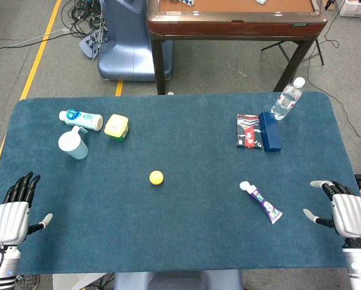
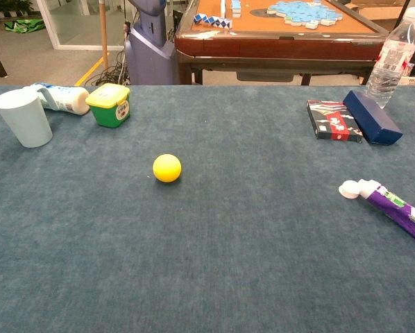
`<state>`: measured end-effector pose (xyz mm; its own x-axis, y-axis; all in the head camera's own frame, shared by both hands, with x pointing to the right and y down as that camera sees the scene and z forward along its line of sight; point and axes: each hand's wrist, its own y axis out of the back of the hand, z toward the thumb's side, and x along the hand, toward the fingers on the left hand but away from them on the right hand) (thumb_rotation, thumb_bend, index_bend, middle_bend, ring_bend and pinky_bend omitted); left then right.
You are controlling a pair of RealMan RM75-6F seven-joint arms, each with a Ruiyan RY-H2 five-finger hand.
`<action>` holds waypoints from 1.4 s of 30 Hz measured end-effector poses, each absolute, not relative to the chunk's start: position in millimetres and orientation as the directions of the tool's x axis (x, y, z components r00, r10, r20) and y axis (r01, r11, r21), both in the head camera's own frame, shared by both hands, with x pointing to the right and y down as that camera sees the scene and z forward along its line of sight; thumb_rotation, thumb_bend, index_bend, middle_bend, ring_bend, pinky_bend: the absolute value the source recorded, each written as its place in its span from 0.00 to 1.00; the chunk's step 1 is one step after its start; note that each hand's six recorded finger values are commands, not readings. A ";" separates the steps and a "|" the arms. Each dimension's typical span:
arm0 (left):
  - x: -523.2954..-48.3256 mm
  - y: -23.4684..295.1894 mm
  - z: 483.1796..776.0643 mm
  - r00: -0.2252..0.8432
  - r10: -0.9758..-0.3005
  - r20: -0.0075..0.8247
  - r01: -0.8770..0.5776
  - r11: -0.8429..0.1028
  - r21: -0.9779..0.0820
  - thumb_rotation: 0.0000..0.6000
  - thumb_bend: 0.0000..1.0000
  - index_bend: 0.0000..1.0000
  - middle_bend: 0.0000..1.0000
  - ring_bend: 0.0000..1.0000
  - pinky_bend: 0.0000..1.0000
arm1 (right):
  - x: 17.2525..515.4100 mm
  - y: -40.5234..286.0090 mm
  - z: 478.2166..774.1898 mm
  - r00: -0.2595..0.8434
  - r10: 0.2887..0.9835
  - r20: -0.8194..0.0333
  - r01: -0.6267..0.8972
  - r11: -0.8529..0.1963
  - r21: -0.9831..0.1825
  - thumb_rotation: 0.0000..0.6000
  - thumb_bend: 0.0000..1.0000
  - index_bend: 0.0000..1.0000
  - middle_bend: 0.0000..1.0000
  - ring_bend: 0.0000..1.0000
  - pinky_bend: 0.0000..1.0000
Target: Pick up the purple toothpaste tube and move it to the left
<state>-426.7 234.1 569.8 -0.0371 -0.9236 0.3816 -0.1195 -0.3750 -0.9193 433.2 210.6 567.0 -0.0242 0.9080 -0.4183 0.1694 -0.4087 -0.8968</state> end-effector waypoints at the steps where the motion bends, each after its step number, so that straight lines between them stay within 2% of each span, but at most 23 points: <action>1: -426.8 234.0 570.1 -0.037 -0.923 0.383 -0.119 -0.376 -0.919 1.00 0.16 0.00 0.00 0.00 0.08 | 433.2 210.7 567.1 -0.025 0.908 -0.419 0.170 -0.409 -0.897 1.00 0.13 0.32 0.36 0.27 0.31; 14: -427.1 230.7 575.9 -0.029 -0.921 0.388 -0.124 -0.382 -0.916 1.00 0.16 0.00 0.00 0.00 0.08 | 430.6 210.3 565.7 -0.038 0.902 -0.429 0.156 -0.419 -0.894 1.00 0.13 0.32 0.37 0.27 0.31; 19: -427.0 232.4 579.4 -0.027 -0.918 0.396 -0.130 -0.390 -0.912 1.00 0.16 0.00 0.00 0.00 0.08 | 426.5 206.8 569.9 -0.035 0.895 -0.444 0.146 -0.435 -0.888 1.00 0.13 0.32 0.42 0.27 0.31; 25: -427.6 234.1 580.8 -0.027 -0.916 0.400 -0.134 -0.394 -0.910 1.00 0.16 0.00 0.00 0.00 0.08 | 416.5 203.4 586.2 -0.019 0.862 -0.506 0.150 -0.498 -0.854 1.00 0.13 0.32 0.43 0.27 0.31; 35: -427.3 236.9 583.3 -0.026 -0.911 0.411 -0.139 -0.404 -0.904 1.00 0.16 0.00 0.00 0.00 0.08 | 388.1 193.6 627.9 0.039 0.768 -0.639 0.142 -0.637 -0.757 1.00 0.13 0.32 0.40 0.27 0.31; 42: -425.3 237.5 585.9 -0.017 -0.907 0.420 -0.142 -0.414 -0.899 1.00 0.16 0.00 0.00 0.00 0.08 | 373.6 186.0 657.0 0.056 0.723 -0.688 0.129 -0.689 -0.714 1.00 0.13 0.32 0.40 0.27 0.31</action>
<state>-425.3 237.5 585.9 -0.0167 -0.9072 0.4204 -0.1424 -0.4140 -0.8990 373.6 186.0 657.0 0.0558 0.7235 -0.6881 0.1292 -0.6886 -0.7135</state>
